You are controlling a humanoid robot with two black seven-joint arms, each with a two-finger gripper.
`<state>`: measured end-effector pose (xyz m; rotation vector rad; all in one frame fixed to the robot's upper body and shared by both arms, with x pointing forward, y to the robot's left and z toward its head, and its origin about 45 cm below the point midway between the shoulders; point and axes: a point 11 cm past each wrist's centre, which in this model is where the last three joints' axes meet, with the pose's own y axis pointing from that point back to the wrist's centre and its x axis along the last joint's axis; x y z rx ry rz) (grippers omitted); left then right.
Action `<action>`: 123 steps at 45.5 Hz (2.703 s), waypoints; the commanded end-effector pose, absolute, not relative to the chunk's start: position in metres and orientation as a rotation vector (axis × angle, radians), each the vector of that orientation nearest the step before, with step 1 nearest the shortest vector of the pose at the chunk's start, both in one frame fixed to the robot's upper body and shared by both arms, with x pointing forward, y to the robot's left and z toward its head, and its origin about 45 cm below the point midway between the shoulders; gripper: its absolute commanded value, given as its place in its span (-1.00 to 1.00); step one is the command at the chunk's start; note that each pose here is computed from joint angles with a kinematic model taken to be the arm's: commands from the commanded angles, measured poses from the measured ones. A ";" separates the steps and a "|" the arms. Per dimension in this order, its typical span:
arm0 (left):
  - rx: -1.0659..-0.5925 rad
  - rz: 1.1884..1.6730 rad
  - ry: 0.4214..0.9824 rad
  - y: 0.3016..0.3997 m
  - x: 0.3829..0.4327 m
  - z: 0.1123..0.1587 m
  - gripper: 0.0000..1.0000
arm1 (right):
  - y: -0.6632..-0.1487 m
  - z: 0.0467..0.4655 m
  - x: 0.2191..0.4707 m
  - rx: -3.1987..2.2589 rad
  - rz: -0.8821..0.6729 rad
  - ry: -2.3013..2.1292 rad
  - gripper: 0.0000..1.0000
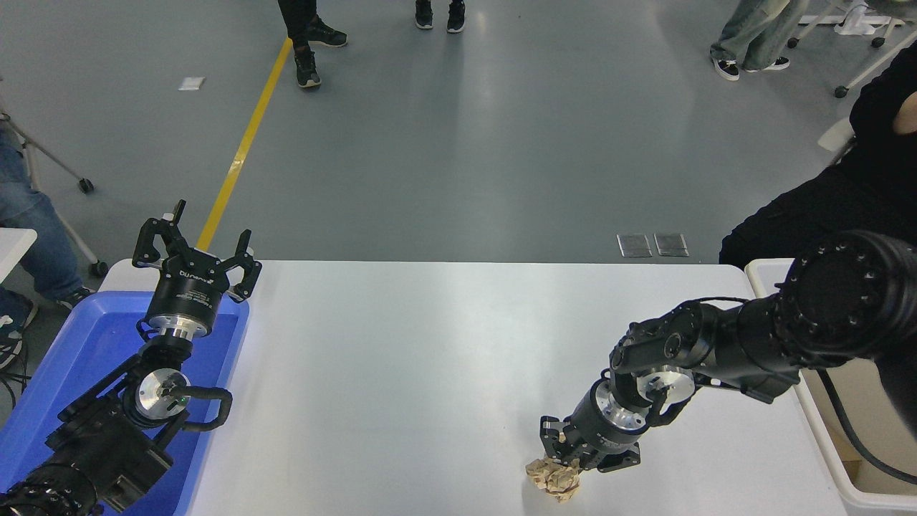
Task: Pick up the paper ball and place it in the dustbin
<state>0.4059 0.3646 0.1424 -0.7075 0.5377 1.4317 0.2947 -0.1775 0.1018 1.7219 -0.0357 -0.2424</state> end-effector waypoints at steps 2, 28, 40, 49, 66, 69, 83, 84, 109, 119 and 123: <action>-0.707 1.432 0.538 0.3647 0.4059 0.1423 0.96 | -0.181 0.168 0.324 1.726 -0.157 -0.063 -1.00; -0.708 1.431 0.538 0.3643 0.4060 0.1426 0.96 | -0.236 0.385 0.392 1.729 0.084 -0.338 -1.00; -0.707 1.432 0.538 0.3647 0.4059 0.1423 0.96 | -0.235 0.464 0.389 1.795 0.201 -0.422 -1.00; -0.708 1.434 0.538 0.3650 0.4054 0.1418 0.96 | -0.234 0.474 0.389 1.796 0.225 -0.440 -1.00; -0.708 1.434 0.538 0.3650 0.4054 0.1418 0.96 | -0.254 0.440 0.398 1.769 0.138 -0.432 -1.00; -0.708 1.434 0.538 0.3650 0.4054 0.1418 0.96 | -0.287 0.417 0.413 1.712 0.076 -0.486 -1.00; -0.708 1.434 0.538 0.3650 0.4054 0.1418 0.96 | -0.434 0.347 0.448 1.488 -0.045 -0.801 -1.00; -0.709 1.432 0.538 0.3646 0.4055 0.1421 0.96 | -0.442 0.342 0.448 1.472 -0.050 -0.814 -1.00; -0.708 1.434 0.538 0.3650 0.4054 0.1418 0.96 | -0.551 0.240 0.416 1.296 -0.092 -1.264 -1.00; -0.708 1.434 0.538 0.3650 0.4054 0.1418 0.96 | -0.592 0.179 0.366 1.095 -0.122 -1.505 -1.00; -0.709 1.434 0.537 0.3652 0.4054 0.1420 0.96 | -0.594 0.158 0.351 1.031 -0.109 -1.504 -1.00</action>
